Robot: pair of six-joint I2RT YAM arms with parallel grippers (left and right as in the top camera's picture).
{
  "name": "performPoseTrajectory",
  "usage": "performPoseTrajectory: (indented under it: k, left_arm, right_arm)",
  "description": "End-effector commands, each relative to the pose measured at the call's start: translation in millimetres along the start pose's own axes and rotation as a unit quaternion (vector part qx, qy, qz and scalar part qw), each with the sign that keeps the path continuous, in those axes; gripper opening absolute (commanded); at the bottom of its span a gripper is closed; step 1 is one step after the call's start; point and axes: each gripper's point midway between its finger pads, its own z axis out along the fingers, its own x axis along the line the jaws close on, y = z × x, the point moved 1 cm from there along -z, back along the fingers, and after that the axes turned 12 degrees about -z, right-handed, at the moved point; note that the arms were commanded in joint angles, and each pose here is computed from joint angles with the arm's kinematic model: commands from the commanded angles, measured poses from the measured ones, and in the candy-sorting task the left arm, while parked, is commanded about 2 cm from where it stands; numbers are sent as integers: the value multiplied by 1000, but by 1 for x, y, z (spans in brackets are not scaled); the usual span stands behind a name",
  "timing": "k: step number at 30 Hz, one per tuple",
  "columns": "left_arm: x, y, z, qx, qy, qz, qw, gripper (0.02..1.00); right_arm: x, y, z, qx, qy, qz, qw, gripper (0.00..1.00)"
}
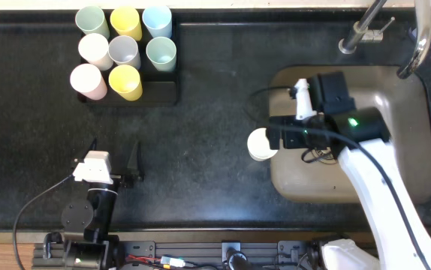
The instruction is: Store Cups
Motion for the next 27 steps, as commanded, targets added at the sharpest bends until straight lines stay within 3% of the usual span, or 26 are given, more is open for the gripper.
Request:
performPoseTrajectory:
  k: [1, 9, 12, 13, 17, 23, 27]
  left_arm:
    - [-1, 1, -1, -2, -5, 7, 1000, 1000]
    - [-1, 1, -1, -2, -5, 7, 1000, 998]
    - [-1, 1, -1, -2, -5, 7, 1000, 1000]
    - [-1, 1, -1, -2, -5, 7, 1000, 1000]
    - [-1, 1, -1, -2, -5, 7, 1000, 1000]
    - [-1, 1, -1, -2, -5, 7, 1000, 998]
    - [-1, 1, -1, -2, -5, 7, 1000, 1000]
  right_arm:
    - [7, 1, 15, 36, 33, 9, 999, 998]
    - [-4, -14, 47, 117, 25, 25, 992, 888]
    - [-12, -20, 54, 140, 3, 27, 990, 787]
    - [-15, -21, 56, 144, -4, 26, 989, 669]
    - [-17, -17, 58, 139, -10, 25, 990, 42]
    - [-1, 1, 61, 103, 16, 4, 995, 45]
    - [33, 42, 39, 42, 45, -41, 997, 45]
